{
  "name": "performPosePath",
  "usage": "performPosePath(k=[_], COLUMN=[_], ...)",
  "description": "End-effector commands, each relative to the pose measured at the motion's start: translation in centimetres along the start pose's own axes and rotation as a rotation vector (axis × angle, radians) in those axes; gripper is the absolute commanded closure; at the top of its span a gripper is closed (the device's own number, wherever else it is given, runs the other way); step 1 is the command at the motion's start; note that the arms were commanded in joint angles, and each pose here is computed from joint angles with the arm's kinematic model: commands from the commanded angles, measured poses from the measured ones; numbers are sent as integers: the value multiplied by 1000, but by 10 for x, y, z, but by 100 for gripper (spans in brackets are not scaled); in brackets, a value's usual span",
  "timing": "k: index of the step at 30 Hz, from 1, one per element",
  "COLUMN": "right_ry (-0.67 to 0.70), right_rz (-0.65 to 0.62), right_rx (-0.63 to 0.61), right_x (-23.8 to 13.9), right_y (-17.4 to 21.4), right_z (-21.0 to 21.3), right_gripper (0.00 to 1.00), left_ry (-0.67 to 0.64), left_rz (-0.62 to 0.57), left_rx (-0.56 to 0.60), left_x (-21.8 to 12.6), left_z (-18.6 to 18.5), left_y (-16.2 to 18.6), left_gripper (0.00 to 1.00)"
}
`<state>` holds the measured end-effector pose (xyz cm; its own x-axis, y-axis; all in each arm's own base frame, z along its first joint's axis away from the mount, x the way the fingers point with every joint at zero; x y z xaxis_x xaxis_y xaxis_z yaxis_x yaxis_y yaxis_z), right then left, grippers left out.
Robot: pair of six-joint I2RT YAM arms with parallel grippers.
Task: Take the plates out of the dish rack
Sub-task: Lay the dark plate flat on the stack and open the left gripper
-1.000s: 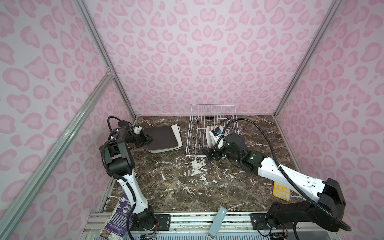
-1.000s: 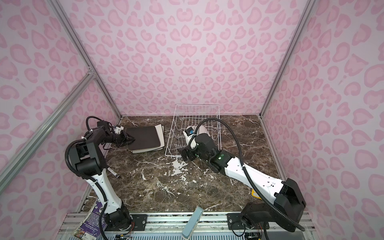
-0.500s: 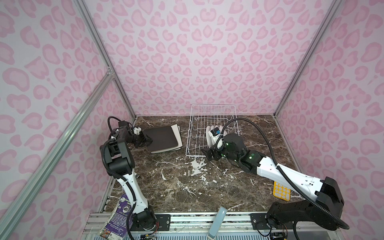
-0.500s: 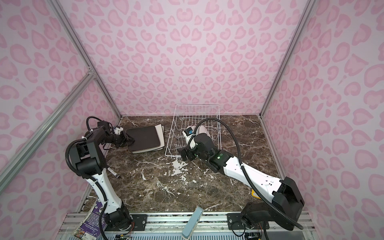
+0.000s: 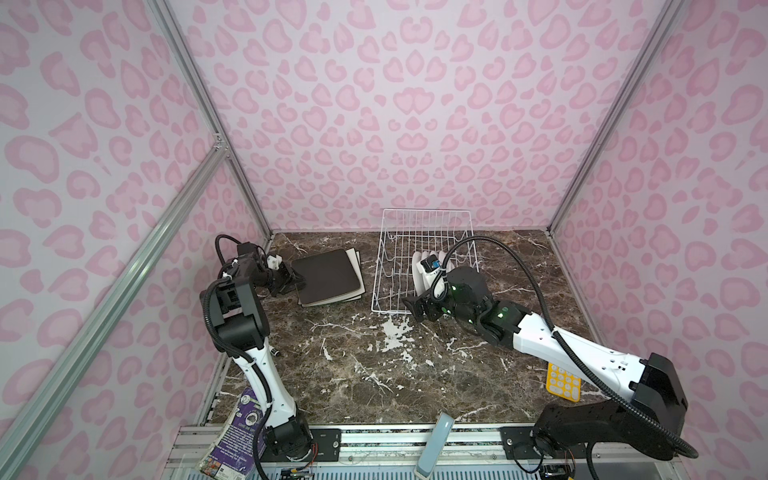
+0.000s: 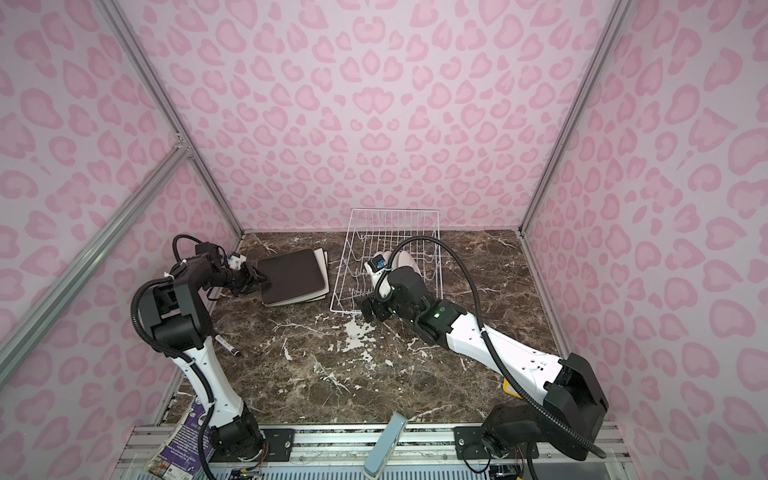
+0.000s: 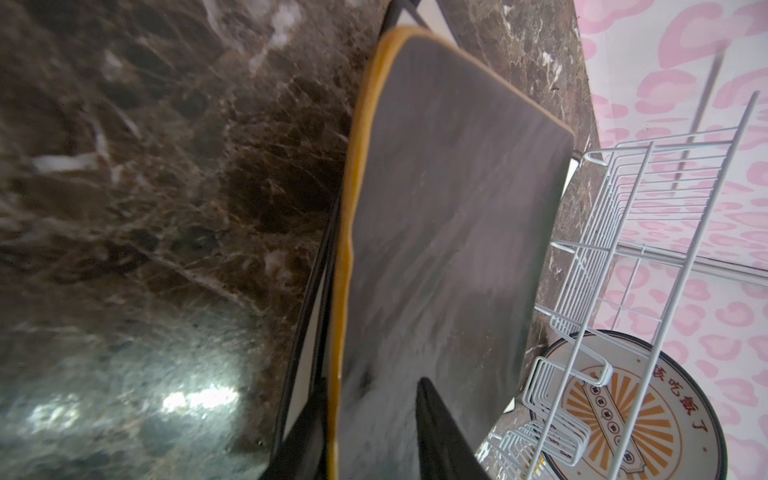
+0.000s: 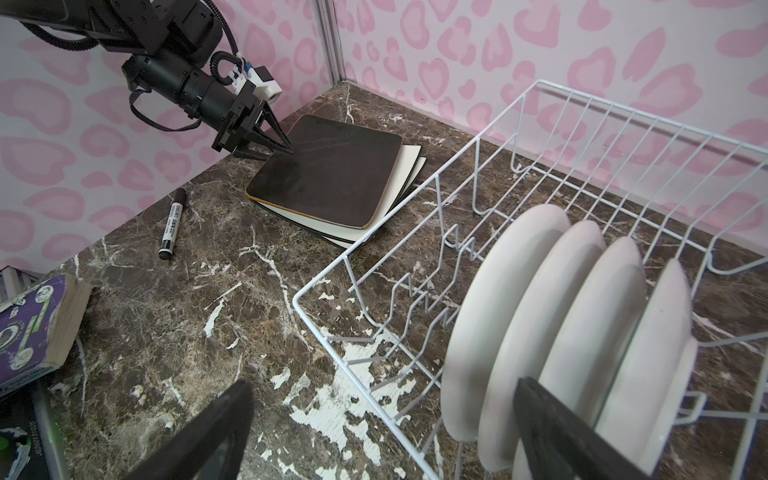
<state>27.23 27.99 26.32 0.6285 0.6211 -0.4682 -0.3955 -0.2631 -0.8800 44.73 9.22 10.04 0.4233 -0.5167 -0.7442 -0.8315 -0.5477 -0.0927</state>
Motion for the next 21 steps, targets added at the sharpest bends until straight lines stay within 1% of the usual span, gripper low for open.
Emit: performPosePath(k=[1, 13, 21], right_ry=[-2, -3, 7], right_rz=[-9, -11, -15], right_rx=[4, 4, 5], right_x=[2, 1, 0], right_y=[-1, -1, -1], right_z=[1, 2, 1], right_gripper=[1, 1, 1], left_ry=[65, 50, 47], left_rz=[-6, -21, -38], left_rx=[1, 9, 13], left_x=[-1, -4, -10], left_z=[-9, -11, -15], left_y=[-2, -2, -2], left_gripper=[59, 51, 49])
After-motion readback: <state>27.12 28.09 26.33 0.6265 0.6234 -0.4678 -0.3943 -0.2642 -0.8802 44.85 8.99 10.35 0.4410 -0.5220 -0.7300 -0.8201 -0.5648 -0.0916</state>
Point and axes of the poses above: each gripper's point midway between its finger pads, its own x axis out along the fingers, its own z axis along the line the jaws close on, y = z × x, the point moved 5 cm from there along -x, back along the fingers, and after that the axes turned 1 degree about -x, right-handed, at the moved point
